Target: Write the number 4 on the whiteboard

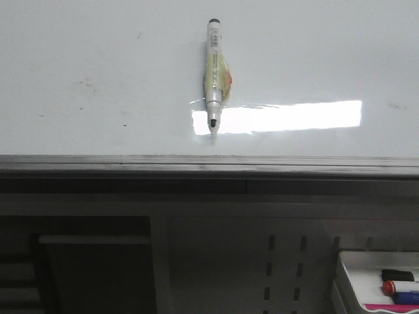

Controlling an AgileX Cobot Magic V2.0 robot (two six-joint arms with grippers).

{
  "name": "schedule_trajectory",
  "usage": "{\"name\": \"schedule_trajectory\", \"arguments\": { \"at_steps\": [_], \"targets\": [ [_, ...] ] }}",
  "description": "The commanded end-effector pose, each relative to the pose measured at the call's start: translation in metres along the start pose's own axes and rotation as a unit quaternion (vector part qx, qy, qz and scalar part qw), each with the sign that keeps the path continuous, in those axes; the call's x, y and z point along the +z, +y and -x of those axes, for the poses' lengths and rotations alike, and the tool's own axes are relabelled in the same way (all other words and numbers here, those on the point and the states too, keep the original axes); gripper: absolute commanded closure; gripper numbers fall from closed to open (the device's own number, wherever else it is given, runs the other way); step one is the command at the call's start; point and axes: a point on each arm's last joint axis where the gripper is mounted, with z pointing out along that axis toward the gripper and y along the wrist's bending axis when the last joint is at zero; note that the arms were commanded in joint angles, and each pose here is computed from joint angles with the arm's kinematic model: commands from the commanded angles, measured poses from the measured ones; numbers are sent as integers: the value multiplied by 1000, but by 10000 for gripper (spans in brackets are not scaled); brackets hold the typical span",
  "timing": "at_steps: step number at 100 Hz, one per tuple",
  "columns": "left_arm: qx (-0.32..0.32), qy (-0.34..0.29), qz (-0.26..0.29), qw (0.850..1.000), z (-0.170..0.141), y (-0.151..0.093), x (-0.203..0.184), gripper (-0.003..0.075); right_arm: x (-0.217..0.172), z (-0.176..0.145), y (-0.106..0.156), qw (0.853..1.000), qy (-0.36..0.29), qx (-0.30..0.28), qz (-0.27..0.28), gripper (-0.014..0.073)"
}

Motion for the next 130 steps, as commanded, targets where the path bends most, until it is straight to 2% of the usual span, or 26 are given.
{"name": "schedule_trajectory", "arguments": {
  "at_steps": [1,63,75,85,93,102,107,112,130],
  "targets": [
    [-2,-13,-4,1000,-7,1,2,741,1,-4,-1,1000,-4,-6,-6,662],
    [-5,-15,8,1000,-6,2,2,741,1,-4,-1,1000,-4,-6,-6,662],
    [44,-34,21,998,-3,4,2,741,1,-4,-1,1000,-4,-6,-6,662],
    [59,-51,23,997,0,4,2,741,1,0,0,1000,-26,-7,-5,662],
    [59,-53,22,997,1,4,1,741,0,8,0,997,-73,-5,-4,662],
    [21,-71,8,997,4,2,1,741,-3,21,1,989,-146,31,4,662],
    [-36,-99,-10,994,9,-1,0,741,-5,27,0,982,-181,61,8,662],
    [-123,-126,-31,984,14,-2,-1,741,-6,31,-1,975,-200,93,11,662],
    [-233,-178,-48,955,24,-1,-4,741,-7,33,-3,959,-215,183,19,662]
  ]
}}
